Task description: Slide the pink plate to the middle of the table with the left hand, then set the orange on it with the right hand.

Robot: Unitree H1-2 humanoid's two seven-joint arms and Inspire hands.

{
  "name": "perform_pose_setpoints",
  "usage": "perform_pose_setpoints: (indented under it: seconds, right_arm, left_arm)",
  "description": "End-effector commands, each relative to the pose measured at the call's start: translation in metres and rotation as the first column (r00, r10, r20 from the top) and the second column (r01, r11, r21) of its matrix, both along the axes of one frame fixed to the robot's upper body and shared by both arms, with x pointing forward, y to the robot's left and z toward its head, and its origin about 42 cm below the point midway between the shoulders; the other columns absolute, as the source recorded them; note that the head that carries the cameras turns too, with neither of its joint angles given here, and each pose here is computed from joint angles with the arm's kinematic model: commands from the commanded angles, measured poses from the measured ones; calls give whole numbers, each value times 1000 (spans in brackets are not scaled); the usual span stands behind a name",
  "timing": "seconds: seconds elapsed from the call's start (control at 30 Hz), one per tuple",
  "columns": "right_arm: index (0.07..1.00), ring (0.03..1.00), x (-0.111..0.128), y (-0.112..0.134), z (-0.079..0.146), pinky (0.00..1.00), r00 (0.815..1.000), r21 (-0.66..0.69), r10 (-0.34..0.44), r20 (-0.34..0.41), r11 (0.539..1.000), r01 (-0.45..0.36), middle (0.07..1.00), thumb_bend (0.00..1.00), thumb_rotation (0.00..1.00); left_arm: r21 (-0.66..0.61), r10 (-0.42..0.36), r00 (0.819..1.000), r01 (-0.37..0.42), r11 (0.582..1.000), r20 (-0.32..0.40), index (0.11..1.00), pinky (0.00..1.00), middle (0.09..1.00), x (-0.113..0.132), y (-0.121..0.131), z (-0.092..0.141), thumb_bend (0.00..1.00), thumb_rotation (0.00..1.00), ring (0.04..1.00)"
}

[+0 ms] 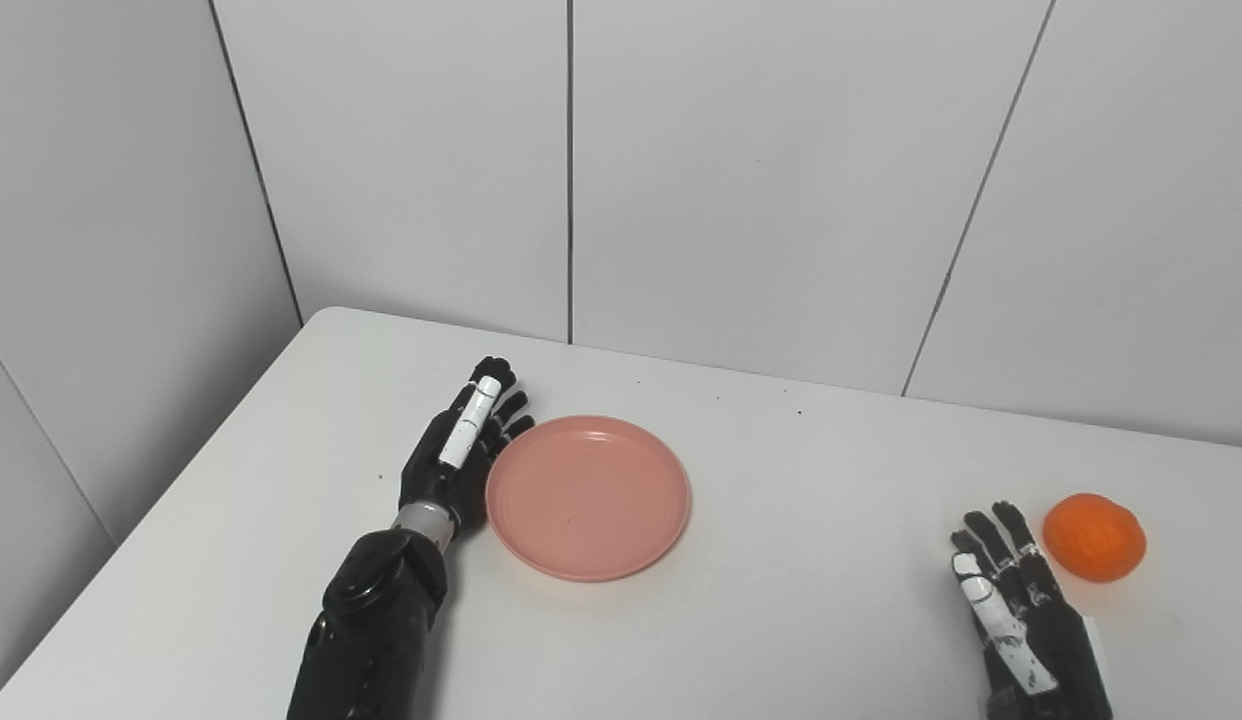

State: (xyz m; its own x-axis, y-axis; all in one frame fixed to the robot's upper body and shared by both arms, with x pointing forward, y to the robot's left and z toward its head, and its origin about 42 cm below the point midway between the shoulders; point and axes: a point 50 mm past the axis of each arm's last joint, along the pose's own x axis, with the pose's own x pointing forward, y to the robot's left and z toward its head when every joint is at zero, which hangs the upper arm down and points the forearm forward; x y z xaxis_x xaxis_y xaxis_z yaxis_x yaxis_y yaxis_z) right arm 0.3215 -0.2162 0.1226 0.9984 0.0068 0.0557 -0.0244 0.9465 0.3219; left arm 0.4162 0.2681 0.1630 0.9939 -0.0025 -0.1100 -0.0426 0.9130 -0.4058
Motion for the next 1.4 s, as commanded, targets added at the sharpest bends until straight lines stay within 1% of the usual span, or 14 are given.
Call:
perform_pose_setpoints:
  seconds: [0.0, 0.1, 0.17, 0.3, 0.43, 0.53, 0.67, 0.9, 1.0, 1.07, 1.1, 1.2, 1.27, 1.37]
  right_arm:
    - [907, 901, -4, 6, -8, 948, 997, 10, 18, -72, 1000, -17, 886, 701, 336]
    - [885, 892, -3, 11, -7, 942, 997, 23, 16, -80, 1000, -14, 877, 728, 313]
    - [886, 888, -3, 15, -4, 946, 996, 12, 20, -86, 1000, -18, 873, 723, 321]
    - [899, 897, -4, 22, 0, 944, 996, 6, 21, -83, 1000, -20, 879, 686, 342]
    - [912, 889, -3, 28, 2, 923, 997, 1, 18, -75, 1000, -18, 875, 680, 353]
    - [919, 881, -3, 31, 3, 920, 997, -18, 23, -78, 1000, -24, 873, 686, 385]
    - [936, 883, -2, 34, 5, 939, 996, -32, 35, -81, 999, -38, 885, 680, 403]
    - [933, 881, 0, 40, 6, 935, 997, -13, 29, -78, 999, -30, 880, 692, 370]
    - [933, 883, 0, 40, 7, 939, 996, -26, 38, -81, 999, -40, 886, 680, 382]
    - [934, 883, 0, 40, 8, 942, 996, -30, 44, -82, 998, -47, 888, 677, 383]
    - [936, 882, 1, 41, 8, 945, 996, -31, 46, -82, 998, -49, 889, 675, 379]
    - [938, 883, 1, 42, 9, 952, 995, -19, 55, -82, 998, -57, 893, 674, 367]
    - [948, 889, 1, 43, 9, 967, 995, -12, 62, -81, 998, -63, 900, 663, 361]
    - [945, 883, 1, 46, 11, 964, 994, -24, 59, -90, 998, -61, 895, 664, 360]
  left_arm:
    - [-27, -30, 998, 29, 999, -53, 1000, 906, 994, 6, -13, 1, 803, 558, 966]
    - [-35, -33, 997, 31, 999, -72, 1000, 903, 991, 7, -15, 4, 786, 579, 961]
    - [-44, -35, 997, 32, 999, -73, 1000, 929, 998, 7, -16, 5, 770, 595, 972]
    - [-72, -37, 997, 33, 997, -62, 1000, 965, 1000, 6, -17, 7, 766, 588, 996]
    - [-90, -39, 998, 34, 995, -54, 1000, 926, 998, 5, -21, 9, 790, 575, 984]
    - [-98, -49, 998, 45, 994, -46, 1000, 917, 999, 4, -26, 12, 777, 592, 984]
    - [-107, -53, 998, 48, 993, -44, 1000, 911, 1000, 3, -33, 13, 765, 602, 981]
    - [-135, -48, 998, 42, 990, -46, 1000, 909, 999, 4, -48, 12, 763, 577, 979]
    - [-135, -41, 997, 33, 990, -59, 1000, 873, 987, 4, -56, 10, 769, 565, 951]
    - [-132, -37, 997, 28, 991, -66, 1000, 867, 984, 3, -61, 8, 770, 560, 946]
    - [-129, -36, 997, 27, 991, -68, 1000, 845, 975, 3, -63, 7, 778, 554, 935]
    - [-119, -47, 997, 39, 992, -65, 1000, 839, 969, 2, -69, 4, 793, 540, 929]
    - [-113, -55, 996, 48, 992, -63, 1000, 835, 967, 1, -73, 3, 788, 547, 926]
    - [-119, -55, 997, 47, 992, -60, 1000, 831, 964, 1, -78, 2, 772, 546, 916]
